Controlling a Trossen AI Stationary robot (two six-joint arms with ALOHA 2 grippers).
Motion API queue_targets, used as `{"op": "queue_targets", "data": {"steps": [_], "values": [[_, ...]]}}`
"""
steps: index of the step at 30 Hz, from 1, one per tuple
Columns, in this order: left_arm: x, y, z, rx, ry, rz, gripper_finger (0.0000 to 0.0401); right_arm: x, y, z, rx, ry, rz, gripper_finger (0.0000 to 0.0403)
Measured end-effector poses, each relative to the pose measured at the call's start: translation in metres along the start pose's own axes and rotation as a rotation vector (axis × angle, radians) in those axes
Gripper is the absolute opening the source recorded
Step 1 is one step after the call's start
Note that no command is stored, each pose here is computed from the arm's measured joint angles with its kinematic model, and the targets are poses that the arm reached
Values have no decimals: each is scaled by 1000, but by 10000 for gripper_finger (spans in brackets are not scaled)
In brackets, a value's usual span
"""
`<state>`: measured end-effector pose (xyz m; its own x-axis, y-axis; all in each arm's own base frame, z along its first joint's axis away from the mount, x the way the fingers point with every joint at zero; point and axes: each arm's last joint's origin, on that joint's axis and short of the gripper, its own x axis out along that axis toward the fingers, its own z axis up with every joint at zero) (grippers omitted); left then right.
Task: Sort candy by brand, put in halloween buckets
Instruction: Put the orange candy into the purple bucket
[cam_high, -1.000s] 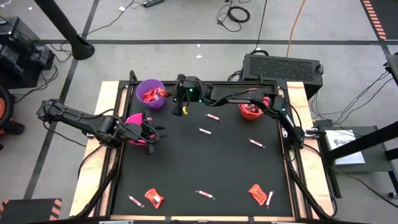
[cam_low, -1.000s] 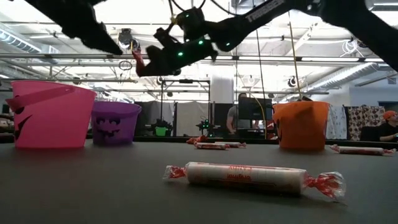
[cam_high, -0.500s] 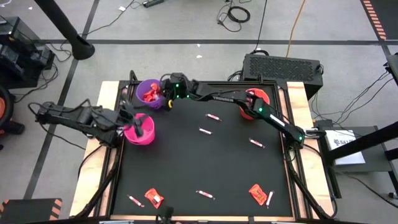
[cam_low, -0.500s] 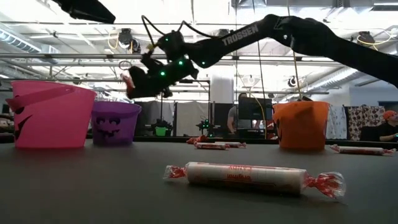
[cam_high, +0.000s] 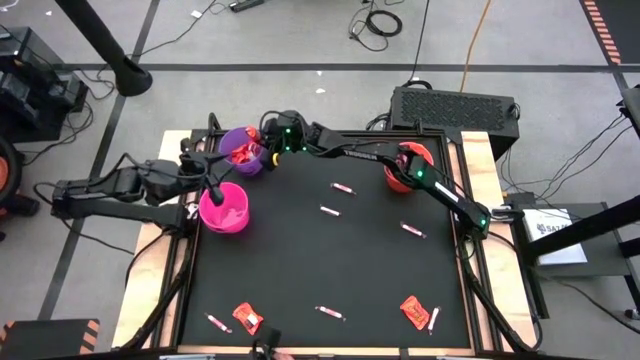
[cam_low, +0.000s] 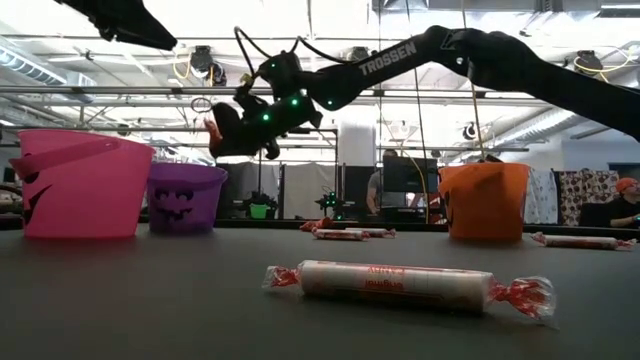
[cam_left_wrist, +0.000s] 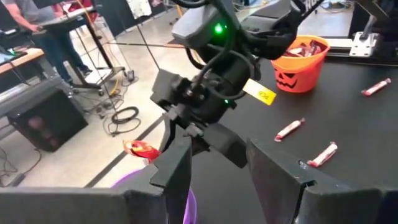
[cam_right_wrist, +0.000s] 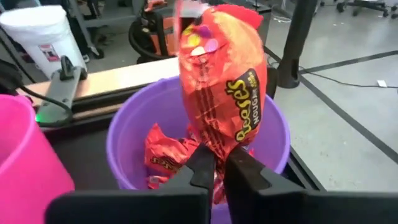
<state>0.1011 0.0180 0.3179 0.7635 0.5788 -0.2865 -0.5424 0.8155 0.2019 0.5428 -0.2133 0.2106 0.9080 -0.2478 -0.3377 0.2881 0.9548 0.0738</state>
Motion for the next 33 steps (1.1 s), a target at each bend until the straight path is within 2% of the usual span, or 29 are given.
{"op": "queue_targets", "data": {"steps": [6, 12, 20, 25, 33], "values": [[1, 0, 0, -27, 1, -1, 162, 0, 1, 0, 50, 5, 59, 84], [1, -1, 0, -28, 1, -26, 162, 0, 2, 0, 73, 5, 62, 153], [1, -2, -4, -30, 38, -55, 162, -8, -5, 6, 42, 43, 63, 204], [3, -3, -15, -54, 112, -41, 162, -47, -12, 36, -30, 162, 48, 210], [31, -18, -24, -46, 189, -18, 162, -119, -25, 73, -13, 354, 3, 210]]}}
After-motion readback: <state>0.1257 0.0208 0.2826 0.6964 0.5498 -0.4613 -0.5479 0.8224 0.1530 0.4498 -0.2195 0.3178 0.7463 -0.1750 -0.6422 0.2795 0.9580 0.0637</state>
